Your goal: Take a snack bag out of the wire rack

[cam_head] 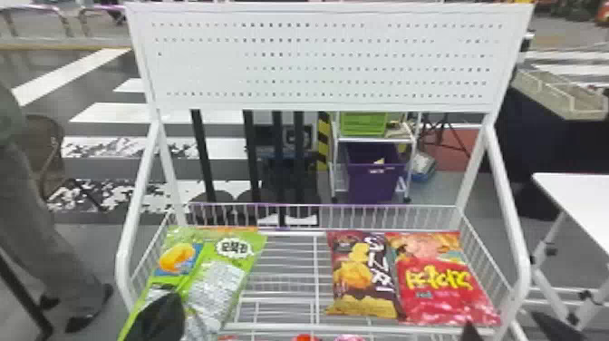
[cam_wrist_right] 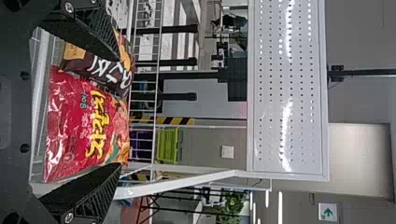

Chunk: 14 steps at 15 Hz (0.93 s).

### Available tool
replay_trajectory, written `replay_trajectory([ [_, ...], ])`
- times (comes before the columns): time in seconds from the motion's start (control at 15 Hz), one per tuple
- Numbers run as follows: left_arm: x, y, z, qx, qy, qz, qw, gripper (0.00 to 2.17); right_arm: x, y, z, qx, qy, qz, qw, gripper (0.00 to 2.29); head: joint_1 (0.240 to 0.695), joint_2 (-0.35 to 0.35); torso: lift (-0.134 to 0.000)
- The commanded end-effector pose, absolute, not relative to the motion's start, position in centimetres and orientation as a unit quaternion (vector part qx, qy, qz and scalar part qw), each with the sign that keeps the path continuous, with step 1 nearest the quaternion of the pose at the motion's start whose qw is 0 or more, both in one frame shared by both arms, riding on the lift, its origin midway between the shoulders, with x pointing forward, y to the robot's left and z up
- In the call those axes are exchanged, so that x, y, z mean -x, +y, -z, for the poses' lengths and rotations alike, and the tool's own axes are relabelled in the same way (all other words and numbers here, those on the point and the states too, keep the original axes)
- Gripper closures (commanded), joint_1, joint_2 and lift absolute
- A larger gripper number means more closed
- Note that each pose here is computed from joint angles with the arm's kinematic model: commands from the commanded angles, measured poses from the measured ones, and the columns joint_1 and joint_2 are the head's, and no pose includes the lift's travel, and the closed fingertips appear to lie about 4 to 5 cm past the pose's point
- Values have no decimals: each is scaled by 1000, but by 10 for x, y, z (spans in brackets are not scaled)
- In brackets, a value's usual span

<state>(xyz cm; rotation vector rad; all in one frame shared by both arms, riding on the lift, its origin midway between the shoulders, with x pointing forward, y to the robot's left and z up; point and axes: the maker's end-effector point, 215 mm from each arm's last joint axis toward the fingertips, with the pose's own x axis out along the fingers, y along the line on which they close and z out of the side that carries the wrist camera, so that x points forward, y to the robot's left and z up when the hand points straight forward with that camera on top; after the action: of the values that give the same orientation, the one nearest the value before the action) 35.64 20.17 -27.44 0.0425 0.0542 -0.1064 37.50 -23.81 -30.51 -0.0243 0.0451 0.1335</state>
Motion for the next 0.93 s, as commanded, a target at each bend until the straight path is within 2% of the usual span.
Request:
replay_trajectory([
  [0.0, -358, 201, 274, -21, 27, 54, 998, 1757, -424, -214, 330, 16, 35, -90, 995, 90, 499, 0, 0],
  [0.27, -357, 200, 274, -20, 27, 54, 998, 1757, -499, -176, 374, 11, 93, -116, 989, 90, 499, 0, 0],
  [0.4, -358, 201, 274, -21, 27, 54, 998, 1757, -519, -155, 391, 10, 127, -135, 983, 90, 499, 0, 0],
  [0.67, -360, 201, 273, -21, 24, 53, 998, 1757, -547, -129, 417, 2, 185, -158, 970, 100, 499, 0, 0],
  [0.8, -361, 200, 274, -20, 25, 55, 998, 1757, -552, -120, 433, 10, 215, -167, 962, 188, 499, 0, 0],
  [0.87, -360, 199, 275, -20, 26, 55, 998, 1757, -551, -117, 438, 13, 224, -170, 960, 343, 499, 0, 0],
])
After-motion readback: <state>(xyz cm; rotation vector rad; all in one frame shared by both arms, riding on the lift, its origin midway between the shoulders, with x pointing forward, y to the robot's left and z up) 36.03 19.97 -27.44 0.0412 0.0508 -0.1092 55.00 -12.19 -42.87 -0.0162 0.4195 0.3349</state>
